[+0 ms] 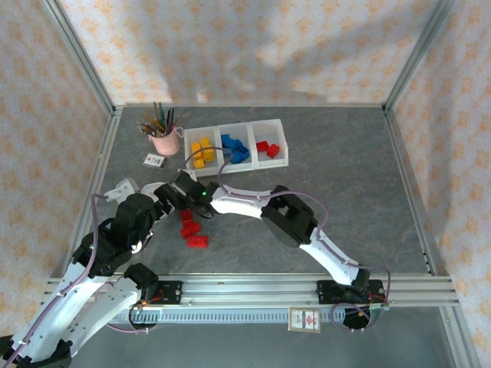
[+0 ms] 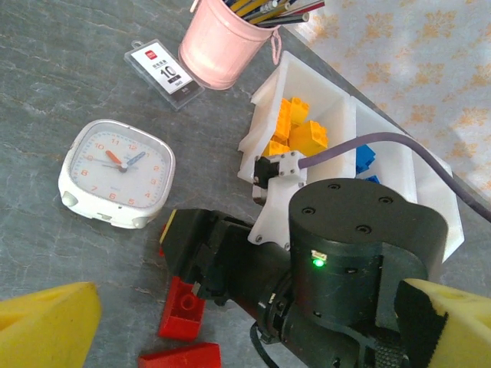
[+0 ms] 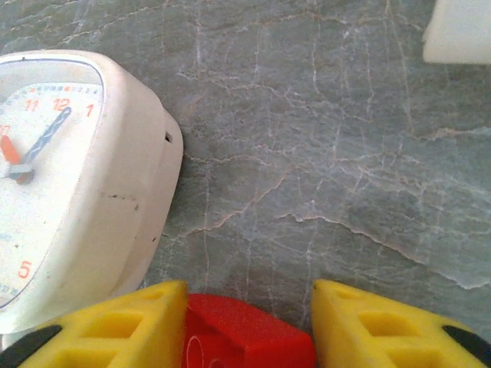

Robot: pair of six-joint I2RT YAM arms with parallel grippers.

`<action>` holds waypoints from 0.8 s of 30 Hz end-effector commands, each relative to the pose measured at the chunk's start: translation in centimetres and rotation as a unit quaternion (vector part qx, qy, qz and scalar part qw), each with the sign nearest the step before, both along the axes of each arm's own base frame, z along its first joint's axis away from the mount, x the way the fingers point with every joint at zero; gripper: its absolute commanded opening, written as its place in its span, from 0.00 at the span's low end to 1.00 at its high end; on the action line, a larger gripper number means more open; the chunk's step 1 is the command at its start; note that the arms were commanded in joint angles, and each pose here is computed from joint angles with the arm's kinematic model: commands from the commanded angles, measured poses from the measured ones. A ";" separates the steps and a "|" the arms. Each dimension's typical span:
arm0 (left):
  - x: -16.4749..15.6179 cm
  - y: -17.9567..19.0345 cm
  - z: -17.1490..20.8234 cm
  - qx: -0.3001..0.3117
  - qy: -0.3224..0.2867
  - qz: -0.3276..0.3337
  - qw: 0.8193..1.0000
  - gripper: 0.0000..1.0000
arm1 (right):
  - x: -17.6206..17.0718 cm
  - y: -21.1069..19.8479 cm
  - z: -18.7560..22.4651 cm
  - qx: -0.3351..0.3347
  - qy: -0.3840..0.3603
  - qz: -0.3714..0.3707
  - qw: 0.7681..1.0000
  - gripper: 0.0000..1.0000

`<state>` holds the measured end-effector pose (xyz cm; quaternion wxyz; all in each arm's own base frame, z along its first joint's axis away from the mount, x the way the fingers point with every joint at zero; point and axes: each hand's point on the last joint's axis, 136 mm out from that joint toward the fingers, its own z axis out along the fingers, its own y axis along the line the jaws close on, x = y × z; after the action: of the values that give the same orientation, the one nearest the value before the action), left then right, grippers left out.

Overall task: Sort the legos into containers by color
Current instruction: Pick up the lego from the middle-left of the table, then place the lego in the container.

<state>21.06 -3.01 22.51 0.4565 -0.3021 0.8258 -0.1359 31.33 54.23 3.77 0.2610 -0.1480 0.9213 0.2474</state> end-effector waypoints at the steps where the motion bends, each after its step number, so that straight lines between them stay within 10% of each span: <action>1: -0.3 0.8 -0.7 0.014 0.010 0.013 1.000 0.99 | 0.0 -0.2 0.2 -0.006 0.001 -0.002 1.000 0.38; 14: 0.2 -0.1 0.4 0.007 -0.002 -0.008 1.000 0.99 | 1.2 -2.3 7.0 0.032 -0.037 -0.020 0.999 0.20; 24: 2.9 -3.9 1.8 -0.008 -0.024 -0.084 0.996 0.99 | 5.4 -14.7 13.6 0.059 -0.077 -0.122 0.988 0.20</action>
<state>22.63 -5.33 22.28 0.4427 -0.2606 0.8445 -0.1514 34.23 43.12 14.29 0.3195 -0.0765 0.9069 0.2638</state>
